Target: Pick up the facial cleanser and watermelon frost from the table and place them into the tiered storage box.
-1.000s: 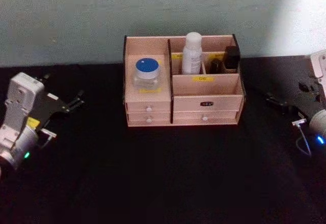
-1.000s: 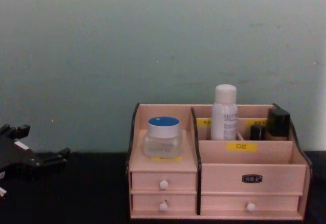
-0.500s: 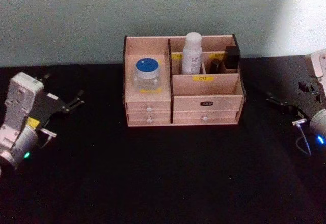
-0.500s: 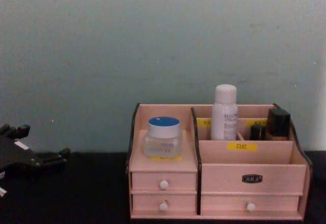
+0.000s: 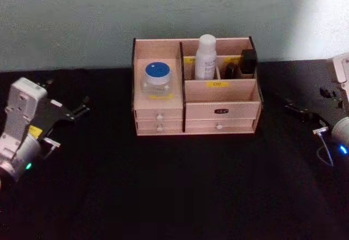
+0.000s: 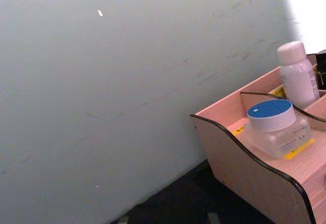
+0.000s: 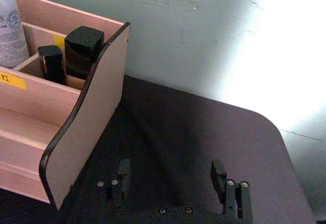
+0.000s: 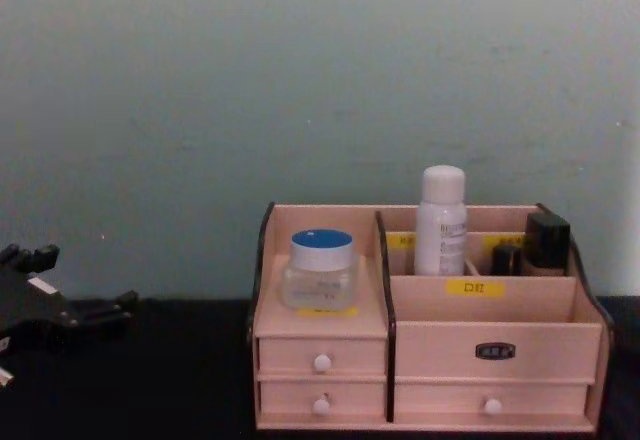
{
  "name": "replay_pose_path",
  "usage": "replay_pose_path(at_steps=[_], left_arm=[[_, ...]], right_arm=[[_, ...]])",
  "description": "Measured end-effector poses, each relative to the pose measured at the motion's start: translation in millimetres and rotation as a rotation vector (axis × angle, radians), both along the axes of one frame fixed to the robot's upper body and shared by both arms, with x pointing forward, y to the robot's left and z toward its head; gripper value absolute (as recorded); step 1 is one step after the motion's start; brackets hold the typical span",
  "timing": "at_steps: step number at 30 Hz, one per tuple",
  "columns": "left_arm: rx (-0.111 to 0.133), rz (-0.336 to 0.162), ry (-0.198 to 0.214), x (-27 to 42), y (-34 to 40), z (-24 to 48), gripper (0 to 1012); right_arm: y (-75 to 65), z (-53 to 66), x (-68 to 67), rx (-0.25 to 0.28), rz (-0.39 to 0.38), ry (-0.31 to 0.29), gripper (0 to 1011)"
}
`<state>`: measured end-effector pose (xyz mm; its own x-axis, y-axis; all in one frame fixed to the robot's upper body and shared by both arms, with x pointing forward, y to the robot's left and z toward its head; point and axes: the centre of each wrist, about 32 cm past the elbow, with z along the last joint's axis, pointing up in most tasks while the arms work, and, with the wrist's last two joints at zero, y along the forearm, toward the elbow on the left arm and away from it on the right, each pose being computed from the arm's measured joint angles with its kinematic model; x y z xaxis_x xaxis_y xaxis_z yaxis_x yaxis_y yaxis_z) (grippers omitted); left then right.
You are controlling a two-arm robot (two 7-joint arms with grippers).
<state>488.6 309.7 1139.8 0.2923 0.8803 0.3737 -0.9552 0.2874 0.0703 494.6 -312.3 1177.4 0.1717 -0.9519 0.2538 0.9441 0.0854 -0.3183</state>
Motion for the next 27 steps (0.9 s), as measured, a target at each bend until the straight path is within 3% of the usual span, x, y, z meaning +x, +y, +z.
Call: replay_pose_path(at_steps=[27], left_arm=[[0.0, 0.0, 0.0, 0.0, 0.0, 0.0, 1001]], right_arm=[[0.1, 0.0, 0.0, 0.0, 0.0, 0.0, 1003]])
